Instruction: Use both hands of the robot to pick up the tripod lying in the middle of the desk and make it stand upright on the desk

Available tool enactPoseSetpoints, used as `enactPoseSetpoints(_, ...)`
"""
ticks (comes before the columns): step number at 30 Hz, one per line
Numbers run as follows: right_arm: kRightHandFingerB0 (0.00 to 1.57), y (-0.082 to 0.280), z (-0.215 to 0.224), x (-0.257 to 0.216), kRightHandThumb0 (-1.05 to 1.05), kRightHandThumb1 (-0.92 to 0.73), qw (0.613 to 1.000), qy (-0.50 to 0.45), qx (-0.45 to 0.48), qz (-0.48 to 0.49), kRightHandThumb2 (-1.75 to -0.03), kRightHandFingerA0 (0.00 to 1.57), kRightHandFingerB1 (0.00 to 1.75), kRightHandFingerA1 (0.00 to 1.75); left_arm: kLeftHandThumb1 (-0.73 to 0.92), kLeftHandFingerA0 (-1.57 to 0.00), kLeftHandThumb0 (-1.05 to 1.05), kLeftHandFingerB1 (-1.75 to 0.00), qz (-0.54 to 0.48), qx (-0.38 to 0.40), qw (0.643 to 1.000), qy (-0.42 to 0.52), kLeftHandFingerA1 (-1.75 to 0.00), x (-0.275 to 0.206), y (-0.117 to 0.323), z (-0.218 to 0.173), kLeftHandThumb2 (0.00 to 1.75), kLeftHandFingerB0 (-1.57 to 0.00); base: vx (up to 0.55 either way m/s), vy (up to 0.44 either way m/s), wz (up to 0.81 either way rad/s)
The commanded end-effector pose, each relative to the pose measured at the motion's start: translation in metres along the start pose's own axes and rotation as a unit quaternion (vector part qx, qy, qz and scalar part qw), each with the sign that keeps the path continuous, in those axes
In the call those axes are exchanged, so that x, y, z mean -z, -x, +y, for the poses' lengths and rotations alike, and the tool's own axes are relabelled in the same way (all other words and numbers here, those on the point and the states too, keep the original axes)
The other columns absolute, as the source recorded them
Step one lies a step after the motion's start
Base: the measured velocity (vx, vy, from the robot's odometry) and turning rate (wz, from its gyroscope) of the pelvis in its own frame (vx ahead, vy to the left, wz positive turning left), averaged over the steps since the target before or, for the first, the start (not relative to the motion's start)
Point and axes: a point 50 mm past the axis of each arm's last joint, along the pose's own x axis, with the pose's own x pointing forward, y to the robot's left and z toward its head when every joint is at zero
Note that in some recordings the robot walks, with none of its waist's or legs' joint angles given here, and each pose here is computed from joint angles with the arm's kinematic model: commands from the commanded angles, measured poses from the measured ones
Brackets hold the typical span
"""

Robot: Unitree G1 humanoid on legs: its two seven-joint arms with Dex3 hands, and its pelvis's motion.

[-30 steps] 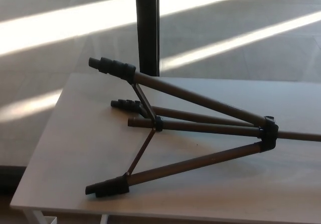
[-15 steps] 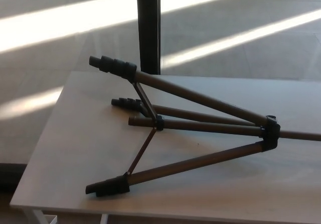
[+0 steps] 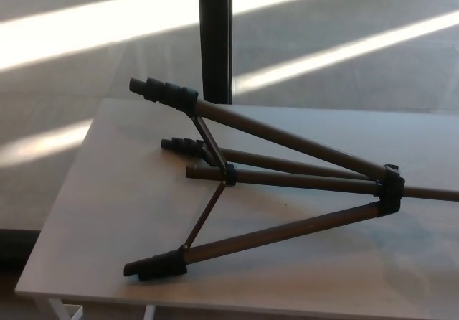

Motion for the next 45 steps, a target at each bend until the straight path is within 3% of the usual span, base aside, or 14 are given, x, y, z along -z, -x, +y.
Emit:
enactPoseSetpoints(1,0.48,-0.013,0.062,0.006,-0.76,-0.78,0.976,-0.200,-0.042,0.071,-0.63,0.63,0.53,0.87,0.74,-0.55,-0.70,-0.43,-0.136,0.202,0.969,-0.043,-0.51,-0.118,-0.045,-0.081,0.62,-0.48,0.00,0.000,0.00)
enactPoseSetpoints(4,0.52,-0.014,0.064,0.014,-0.76,-0.78,0.973,-0.213,-0.021,0.091,-0.63,0.62,0.53,0.88,0.74,-0.59,-0.64,-0.50,-0.148,0.272,0.950,-0.038,-0.61,-0.125,-0.048,-0.123,0.61,-0.49,0.00,0.000,0.00)
enactPoseSetpoints(6,0.54,-0.013,0.065,0.019,-0.78,-0.76,0.970,-0.218,-0.002,0.105,-0.63,0.64,0.53,0.90,0.73,-0.51,-0.62,-0.51,-0.140,0.300,0.942,-0.060,-0.61,-0.119,-0.050,-0.151,0.61,-0.47,0.00,0.000,0.00)
enactPoseSetpoints(20,0.56,-0.017,0.075,0.025,-0.76,-0.76,0.965,-0.229,-0.009,0.124,-0.63,0.66,0.53,0.89,0.69,-0.56,-0.70,-0.50,-0.054,0.409,0.894,-0.173,-0.63,-0.064,-0.058,-0.244,0.61,-0.55,0.00,0.000,0.00)
enactPoseSetpoints(23,0.54,-0.017,0.075,0.025,-0.76,-0.77,0.965,-0.229,-0.016,0.125,-0.63,0.64,0.54,0.89,0.68,-0.55,-0.67,-0.49,-0.059,0.413,0.883,-0.214,-0.63,-0.058,-0.055,-0.251,0.60,-0.57,0.00,0.000,0.00)
enactPoseSetpoints(24,0.54,-0.016,0.074,0.025,-0.74,-0.78,0.966,-0.224,-0.010,0.129,-0.63,0.65,0.52,0.85,0.69,-0.46,-0.70,-0.47,-0.067,0.434,0.860,-0.260,-0.65,-0.052,-0.052,-0.258,0.62,-0.51,0.00,0.000,0.00)
enactPoseSetpoints(26,0.54,-0.015,0.074,0.024,-0.74,-0.78,0.966,-0.221,-0.008,0.132,-0.63,0.65,0.52,0.85,0.69,-0.46,-0.70,-0.47,-0.070,0.441,0.849,-0.281,-0.65,-0.049,-0.051,-0.260,0.62,-0.51,0.00,0.000,0.00)
enactPoseSetpoints(27,0.54,-0.013,0.073,0.022,-0.73,-0.78,0.965,-0.225,-0.002,0.134,-0.63,0.64,0.52,0.85,0.69,-0.39,-0.73,-0.44,-0.073,0.450,0.825,-0.335,-0.58,-0.044,-0.050,-0.267,0.61,-0.51,0.00,0.000,0.00)
enactPoseSetpoints(30,0.48,-0.014,0.073,0.022,-0.72,-0.79,0.965,-0.224,-0.003,0.135,-0.63,0.65,0.51,0.87,0.69,-0.35,-0.71,-0.45,-0.073,0.449,0.822,-0.343,-0.60,-0.044,-0.052,-0.268,0.61,-0.48,0.00,0.000,0.00)
enactPoseSetpoints(35,0.54,-0.014,0.074,0.023,-0.72,-0.78,0.963,-0.231,0.003,0.140,-0.64,0.67,0.51,0.85,0.73,-0.36,-0.73,-0.48,-0.098,0.438,0.802,-0.394,-0.64,-0.047,-0.063,-0.276,0.62,-0.44,0.00,0.000,0.00)
enactPoseSetpoints(40,0.57,-0.013,0.075,0.023,-0.73,-0.76,0.961,-0.237,0.005,0.143,-0.63,0.70,0.51,0.85,0.71,-0.45,-0.71,-0.46,-0.129,0.432,0.773,-0.446,-0.60,-0.046,-0.066,-0.276,0.61,-0.50,0.00,0.000,0.00)
enactPoseSetpoints(42,0.58,-0.014,0.073,0.022,-0.72,-0.77,0.961,-0.237,0.009,0.141,-0.63,0.70,0.52,0.85,0.72,-0.41,-0.75,-0.45,-0.135,0.434,0.742,-0.494,-0.62,-0.041,-0.066,-0.277,0.62,-0.46,0.00,0.000,0.00)
enactPoseSetpoints(45,0.54,-0.014,0.072,0.021,-0.72,-0.78,0.961,-0.241,0.002,0.138,-0.63,0.69,0.52,0.84,0.71,-0.39,-0.77,-0.45,-0.139,0.426,0.723,-0.526,-0.63,-0.036,-0.066,-0.277,0.62,-0.45,0.00,0.000,0.00)
